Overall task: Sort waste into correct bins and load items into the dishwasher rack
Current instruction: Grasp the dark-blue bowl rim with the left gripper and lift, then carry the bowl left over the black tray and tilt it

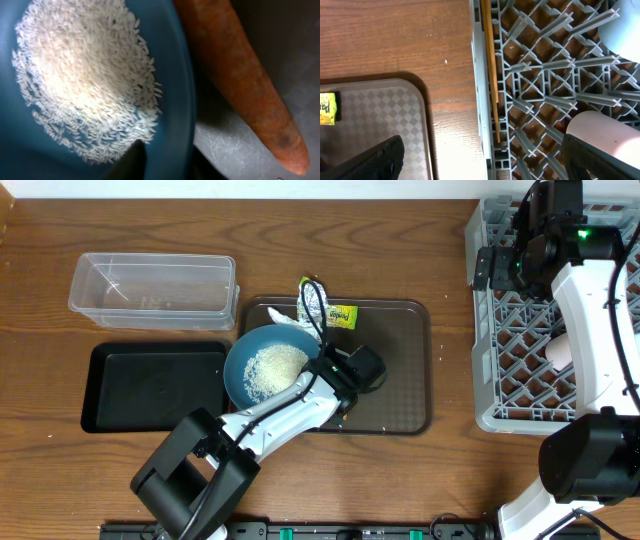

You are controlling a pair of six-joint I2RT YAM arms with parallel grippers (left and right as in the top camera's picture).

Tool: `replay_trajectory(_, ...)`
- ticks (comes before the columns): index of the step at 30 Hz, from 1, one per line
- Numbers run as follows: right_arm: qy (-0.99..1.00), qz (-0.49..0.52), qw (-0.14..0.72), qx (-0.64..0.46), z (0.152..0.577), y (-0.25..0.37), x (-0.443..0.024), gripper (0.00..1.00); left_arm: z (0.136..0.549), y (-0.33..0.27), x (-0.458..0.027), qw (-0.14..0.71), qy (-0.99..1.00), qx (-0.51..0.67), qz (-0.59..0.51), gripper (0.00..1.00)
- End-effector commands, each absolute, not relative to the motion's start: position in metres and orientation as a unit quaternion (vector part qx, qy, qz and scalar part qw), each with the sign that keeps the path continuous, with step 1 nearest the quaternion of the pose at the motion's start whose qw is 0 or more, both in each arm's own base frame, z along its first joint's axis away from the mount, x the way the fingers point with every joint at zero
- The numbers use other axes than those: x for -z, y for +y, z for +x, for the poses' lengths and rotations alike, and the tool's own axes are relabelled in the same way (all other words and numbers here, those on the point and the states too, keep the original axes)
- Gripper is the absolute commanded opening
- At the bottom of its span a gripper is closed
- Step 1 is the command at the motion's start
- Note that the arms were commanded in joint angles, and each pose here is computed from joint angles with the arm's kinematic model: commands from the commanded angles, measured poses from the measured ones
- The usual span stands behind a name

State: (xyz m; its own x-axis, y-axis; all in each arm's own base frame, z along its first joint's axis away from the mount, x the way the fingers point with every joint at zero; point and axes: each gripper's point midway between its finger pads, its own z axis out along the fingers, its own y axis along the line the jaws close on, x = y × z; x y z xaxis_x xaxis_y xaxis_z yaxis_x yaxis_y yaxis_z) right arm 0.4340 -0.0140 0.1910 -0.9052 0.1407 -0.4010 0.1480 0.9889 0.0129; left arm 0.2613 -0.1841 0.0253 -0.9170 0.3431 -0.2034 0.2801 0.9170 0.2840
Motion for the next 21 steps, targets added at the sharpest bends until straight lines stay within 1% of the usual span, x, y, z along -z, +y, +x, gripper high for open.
replay_trajectory(1,0.975,0.084,0.203,0.011,0.434,-0.017,-0.19,0.99,0.263,-0.179,-0.023,0.125,0.969,-0.141,0.16,0.19)
replay_trajectory(2,0.976,0.084,0.203,0.011,0.434,-0.017,-0.19,0.99,0.263,-0.179,-0.023,0.125,0.969,-0.141,0.16,0.15)
replay_trajectory(7,0.976,0.084,0.203,0.011,0.434,-0.017,-0.19,0.99,0.263,-0.179,-0.023,0.126,0.969,-0.141,0.16,0.06)
replay_trajectory(13,0.975,0.084,0.203,0.011,0.434,-0.017,-0.19,0.99,0.265,-0.181,-0.031,0.137,0.969,-0.133,0.157,0.06)
replay_trajectory(21,0.976,0.083,0.203,0.012,0.434,-0.017,-0.19,0.99,0.269,-0.185,-0.065,0.176,0.968,-0.104,0.148,0.06)
